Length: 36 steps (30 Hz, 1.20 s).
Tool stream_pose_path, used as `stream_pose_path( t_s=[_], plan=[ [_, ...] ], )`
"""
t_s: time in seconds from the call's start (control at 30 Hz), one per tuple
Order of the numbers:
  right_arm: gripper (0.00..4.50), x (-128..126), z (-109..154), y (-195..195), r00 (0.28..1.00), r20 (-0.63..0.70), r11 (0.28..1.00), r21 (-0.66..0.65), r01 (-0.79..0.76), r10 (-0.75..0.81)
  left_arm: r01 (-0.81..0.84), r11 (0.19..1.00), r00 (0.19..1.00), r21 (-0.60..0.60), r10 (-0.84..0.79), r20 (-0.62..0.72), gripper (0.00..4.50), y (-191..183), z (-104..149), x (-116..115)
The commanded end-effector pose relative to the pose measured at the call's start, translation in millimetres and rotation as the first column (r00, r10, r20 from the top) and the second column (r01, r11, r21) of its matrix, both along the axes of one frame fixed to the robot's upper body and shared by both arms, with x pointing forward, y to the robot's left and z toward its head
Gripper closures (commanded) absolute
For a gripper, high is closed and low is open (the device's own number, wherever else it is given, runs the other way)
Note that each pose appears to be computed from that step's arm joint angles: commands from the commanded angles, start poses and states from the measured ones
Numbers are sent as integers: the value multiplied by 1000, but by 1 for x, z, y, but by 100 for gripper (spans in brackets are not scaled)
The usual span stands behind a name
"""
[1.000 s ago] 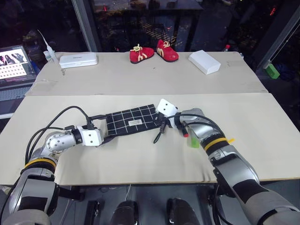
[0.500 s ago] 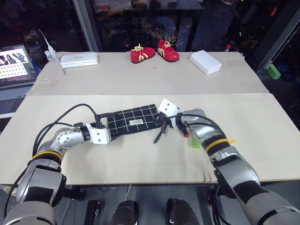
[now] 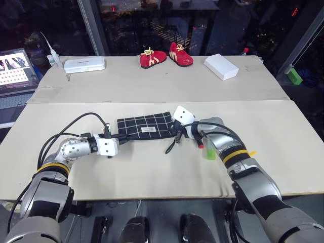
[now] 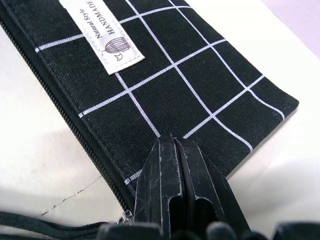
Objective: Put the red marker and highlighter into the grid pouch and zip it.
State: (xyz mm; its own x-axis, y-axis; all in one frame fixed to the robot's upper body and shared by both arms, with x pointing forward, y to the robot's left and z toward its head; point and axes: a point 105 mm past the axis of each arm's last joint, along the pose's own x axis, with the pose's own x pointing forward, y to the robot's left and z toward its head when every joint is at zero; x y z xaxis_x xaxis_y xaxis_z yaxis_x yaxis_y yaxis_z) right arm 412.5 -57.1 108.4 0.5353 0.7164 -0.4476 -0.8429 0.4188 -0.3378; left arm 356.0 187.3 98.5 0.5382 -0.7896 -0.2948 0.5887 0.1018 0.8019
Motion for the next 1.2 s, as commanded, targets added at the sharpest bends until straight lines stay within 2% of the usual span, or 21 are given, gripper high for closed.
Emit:
stream_pose_path(
  t_s=[0.03, 0.07, 0.2, 0.3, 0.33, 0.4, 0.5, 0.63, 0.7, 0.87, 1.2],
  plan=[
    [450, 3, 3, -9, 999, -15, 999, 33, 32, -32, 2, 1000, 996, -30, -5, -93, 444, 3, -4, -3],
    [450, 3, 3, -9, 999, -18, 999, 42, 34, -33, 4, 999, 994, -34, -8, -113, 444, 3, -5, -4],
    [332, 0, 26, -3, 991, -132, 965, 259, 44, -10, 1, 1000, 985, -30, -6, -171, 450, 8, -8, -6],
    [232, 13, 75, -13, 983, -169, 864, 482, 147, -73, -50, 994, 984, -102, 31, -177, 450, 14, -2, -3],
    [194, 10, 91, -16, 981, -191, 826, 548, 133, -31, -65, 990, 983, -125, 42, -177, 450, 16, 0, -2],
    [129, 4, 111, -28, 980, -197, 786, 606, 121, 1, -98, 979, 980, -179, 64, -188, 450, 19, 3, 0],
    [129, -4, 121, -51, 983, -184, 782, 609, 133, -23, -167, 934, 970, -316, 98, -222, 450, 23, 12, 5],
    [129, -15, 108, -67, 980, -182, 823, 541, 172, -85, -227, 834, 958, -503, 99, -268, 450, 25, 28, 9],
    [129, -20, 98, -68, 976, -194, 832, 521, 190, -102, -245, 790, 955, -561, 96, -282, 450, 25, 34, 7],
    [129, -19, 77, -61, 959, -221, 835, 481, 266, -179, -262, 780, 946, -569, 91, -311, 450, 18, 31, -7],
    [129, -11, 65, -30, 959, -231, 840, 477, 258, -164, -288, 760, 937, -583, 98, -335, 450, 10, 29, -12]
  ],
)
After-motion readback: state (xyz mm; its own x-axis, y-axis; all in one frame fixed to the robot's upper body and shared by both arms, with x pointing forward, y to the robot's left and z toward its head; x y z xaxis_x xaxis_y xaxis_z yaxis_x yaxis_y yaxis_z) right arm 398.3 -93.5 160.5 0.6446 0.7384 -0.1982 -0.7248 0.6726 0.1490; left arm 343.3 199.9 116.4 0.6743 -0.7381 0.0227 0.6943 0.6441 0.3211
